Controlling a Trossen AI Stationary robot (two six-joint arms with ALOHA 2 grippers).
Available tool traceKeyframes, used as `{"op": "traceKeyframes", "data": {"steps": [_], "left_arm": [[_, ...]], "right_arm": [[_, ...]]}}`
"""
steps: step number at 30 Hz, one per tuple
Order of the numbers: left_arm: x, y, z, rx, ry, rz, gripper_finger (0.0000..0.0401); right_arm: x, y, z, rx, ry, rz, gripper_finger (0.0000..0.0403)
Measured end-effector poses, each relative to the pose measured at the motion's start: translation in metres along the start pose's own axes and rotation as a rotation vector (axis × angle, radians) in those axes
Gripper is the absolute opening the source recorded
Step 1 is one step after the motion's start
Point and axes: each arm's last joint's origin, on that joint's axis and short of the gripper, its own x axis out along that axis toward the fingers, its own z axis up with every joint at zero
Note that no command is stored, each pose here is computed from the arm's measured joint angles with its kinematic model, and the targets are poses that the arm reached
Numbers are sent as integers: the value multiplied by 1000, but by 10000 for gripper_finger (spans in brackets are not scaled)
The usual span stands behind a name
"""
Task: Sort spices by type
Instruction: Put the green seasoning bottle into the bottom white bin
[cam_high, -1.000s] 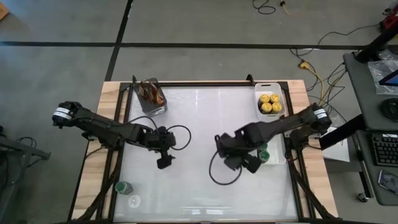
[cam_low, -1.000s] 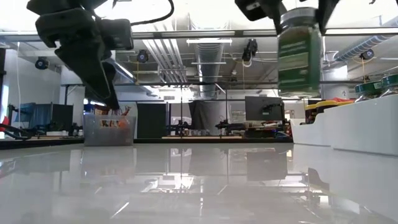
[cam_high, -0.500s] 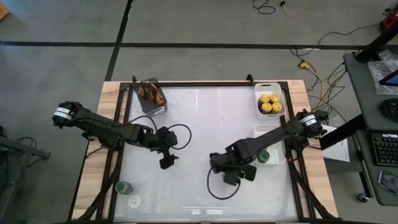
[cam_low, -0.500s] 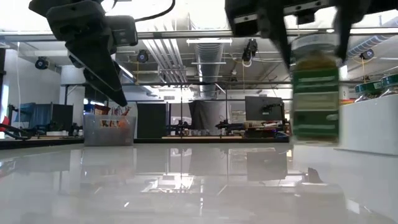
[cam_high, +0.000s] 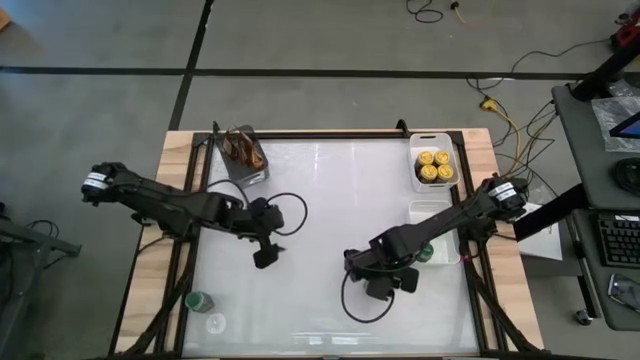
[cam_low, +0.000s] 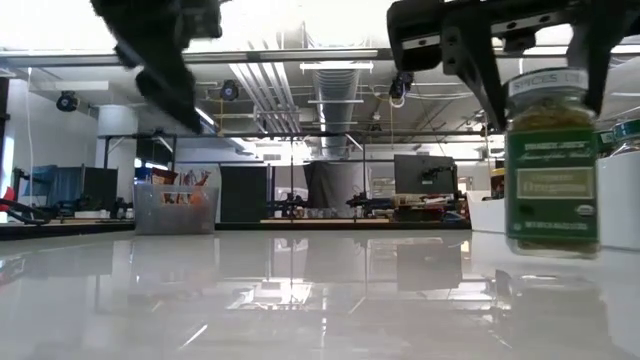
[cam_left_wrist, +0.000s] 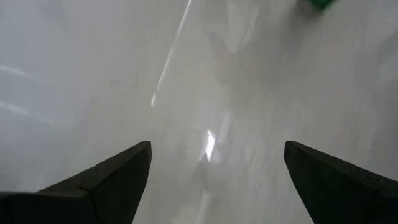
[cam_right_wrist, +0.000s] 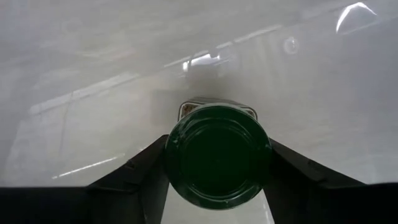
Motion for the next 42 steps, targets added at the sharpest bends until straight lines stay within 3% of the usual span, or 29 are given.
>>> {"op": "traceKeyframes", "data": {"steps": [7,15,24,29,34,39,42], "left_arm": [[-21,-5,23,-23,-127,94,351],[-32,-7,31,-30,-135,92,351],[-30,-7,26,-55,-108,99,351],[-31,-9,23,-30,-89,104,351],[-30,-8,23,23,-82,109,351],[-30,-8,22,65,-70,111,351],[-30,-9,20,93,-39,89,351]], "right_arm": [[7,3,-5,1,14,21,223],[6,5,0,24,6,12,235],[1,9,8,69,3,5,300],[-28,5,23,120,-87,-80,333],[-55,-2,36,381,-175,-211,344],[-66,-2,35,942,-209,-301,341],[-64,3,34,1158,-191,-322,337]]}}
